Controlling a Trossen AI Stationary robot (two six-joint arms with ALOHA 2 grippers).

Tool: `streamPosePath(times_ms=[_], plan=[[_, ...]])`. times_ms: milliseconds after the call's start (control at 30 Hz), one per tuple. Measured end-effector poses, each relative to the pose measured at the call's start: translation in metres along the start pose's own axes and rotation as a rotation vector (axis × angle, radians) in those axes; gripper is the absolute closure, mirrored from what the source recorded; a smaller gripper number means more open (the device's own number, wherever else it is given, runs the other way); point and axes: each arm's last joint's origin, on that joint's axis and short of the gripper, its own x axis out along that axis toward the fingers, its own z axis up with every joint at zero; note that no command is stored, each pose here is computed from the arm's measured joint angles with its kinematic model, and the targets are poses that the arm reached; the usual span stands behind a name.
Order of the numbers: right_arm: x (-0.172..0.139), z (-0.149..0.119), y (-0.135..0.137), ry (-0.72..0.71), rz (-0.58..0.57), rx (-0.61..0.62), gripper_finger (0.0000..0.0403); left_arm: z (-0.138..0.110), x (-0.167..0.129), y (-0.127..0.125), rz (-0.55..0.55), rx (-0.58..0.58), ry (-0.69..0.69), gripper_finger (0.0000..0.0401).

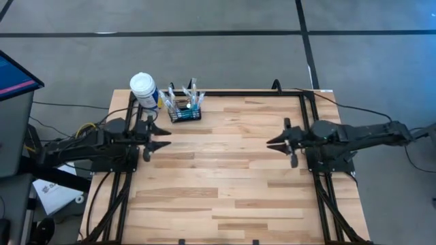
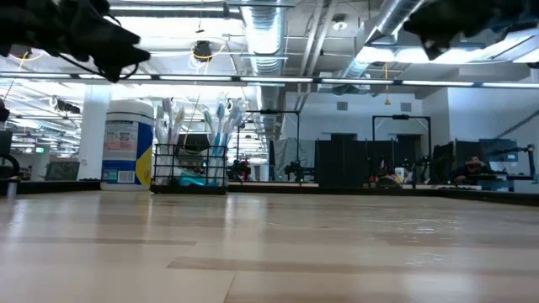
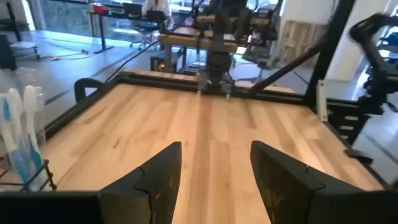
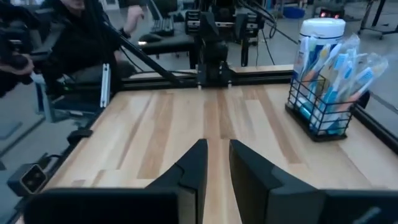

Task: Pick & Place toothbrushing station
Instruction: Return to Home Position

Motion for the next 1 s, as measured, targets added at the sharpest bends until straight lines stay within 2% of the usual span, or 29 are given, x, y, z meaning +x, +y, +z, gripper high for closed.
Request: streamPosePath(times_ms=[100,200,300,367,467,533,633,733,900,1000], plan=[[-0.016,-0.013,0.004,-0.041,0.006,0.018,0.0345,-0.002,-0.01,-0.002,-0.008,-0.005,0.001,0.0215],[-0.032,-0.023,0.008,-0.116,0.059,0.021,0.0345,-0.006,-0.021,-0.003,-0.005,-0.025,0.001,0.0215],[-0.045,-0.035,0.008,-0.178,0.09,0.02,0.0345,-0.004,-0.033,-0.004,-0.01,-0.023,-0.072,0.0215],[-0.052,-0.043,0.007,-0.222,0.089,0.017,0.0345,0.001,-0.036,-0.004,0.006,-0.043,-0.118,0.0215],[-0.058,-0.055,0.007,-0.273,0.113,0.021,0.0345,0.002,-0.035,-0.005,-0.025,-0.092,-0.093,0.0215],[-0.054,-0.064,0.008,-0.24,0.124,0.002,0.0345,-0.001,-0.034,-0.006,-0.051,-0.075,-0.074,0.0215],[-0.052,-0.065,0.01,-0.231,0.14,-0.002,0.0345,0.003,-0.034,-0.005,-0.032,-0.05,-0.174,0.0215],[-0.046,-0.077,0.012,-0.146,0.146,-0.018,0.0345,-0.004,-0.028,-0.004,-0.031,-0.035,-0.184,0.0215],[-0.047,-0.078,0.013,-0.118,0.165,0.084,0.0345,-0.018,-0.022,-0.004,-0.092,-0.031,-0.14,0.0215],[-0.047,-0.079,0.012,-0.1,0.168,0.17,0.0345,-0.027,-0.017,-0.002,-0.082,-0.032,-0.135,0.0215]])
